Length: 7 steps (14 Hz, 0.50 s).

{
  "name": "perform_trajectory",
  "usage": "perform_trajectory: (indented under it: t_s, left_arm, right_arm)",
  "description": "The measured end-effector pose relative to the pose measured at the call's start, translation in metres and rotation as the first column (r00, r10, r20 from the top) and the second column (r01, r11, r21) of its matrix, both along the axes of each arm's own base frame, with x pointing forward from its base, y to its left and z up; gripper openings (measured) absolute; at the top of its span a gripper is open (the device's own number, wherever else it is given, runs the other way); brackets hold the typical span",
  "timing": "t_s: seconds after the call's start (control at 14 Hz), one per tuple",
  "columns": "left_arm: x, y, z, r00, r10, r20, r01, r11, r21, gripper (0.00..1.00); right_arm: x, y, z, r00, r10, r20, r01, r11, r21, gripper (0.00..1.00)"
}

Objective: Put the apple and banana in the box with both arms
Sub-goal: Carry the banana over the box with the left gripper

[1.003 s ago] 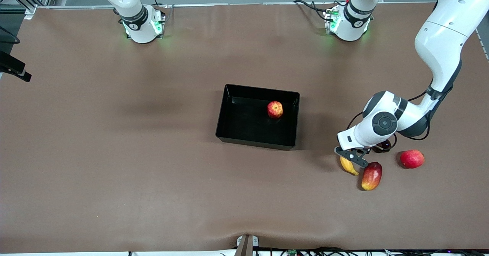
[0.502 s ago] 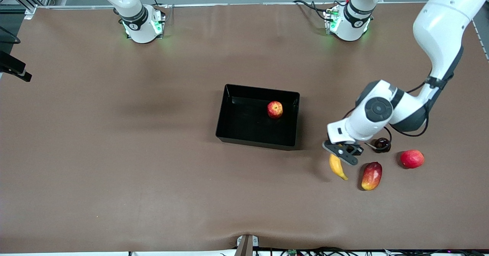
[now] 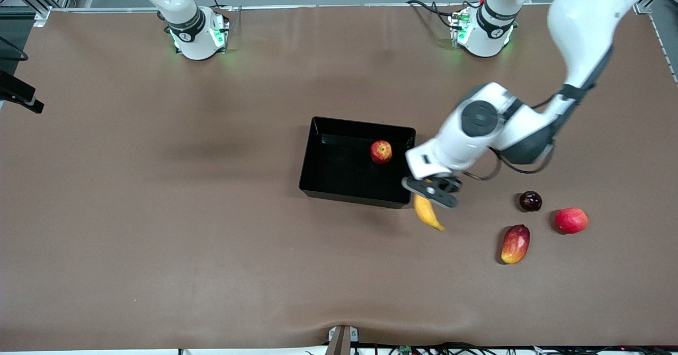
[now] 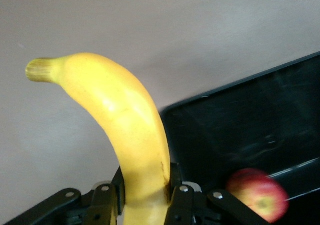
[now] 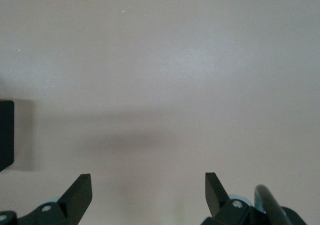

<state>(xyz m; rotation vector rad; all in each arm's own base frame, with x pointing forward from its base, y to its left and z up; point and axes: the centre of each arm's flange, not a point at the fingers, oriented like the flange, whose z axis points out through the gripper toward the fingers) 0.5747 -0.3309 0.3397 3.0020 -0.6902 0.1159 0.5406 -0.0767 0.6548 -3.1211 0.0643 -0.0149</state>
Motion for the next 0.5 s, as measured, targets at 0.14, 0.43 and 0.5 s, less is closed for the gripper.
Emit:
perform_trajectory:
  t_s: [0.14, 0.43, 0.5]
  left_arm:
    - [-0.024, -0.046, 0.007, 1.0, 0.025, 0.004, -0.025, 1.0, -0.015, 0.36]
    - [-0.062, -0.106, 0.007, 0.997, 0.071, -0.007, -0.071, 0.997, -0.03, 0.36]
    - [-0.069, -0.118, 0.002, 0.997, 0.074, -0.009, -0.074, 0.997, -0.024, 0.36]
  right_arm:
    - [0.0, 0.0, 0.0, 1.0, 0.0, 0.0, 0.0, 1.0, 0.0, 1.0]
    - [0.0, 0.0, 0.0, 1.0, 0.0, 0.0, 0.0, 1.0, 0.0, 1.0]
    - [0.0, 0.0, 0.0, 1.0, 0.0, 0.0, 0.0, 1.0, 0.0, 1.0]
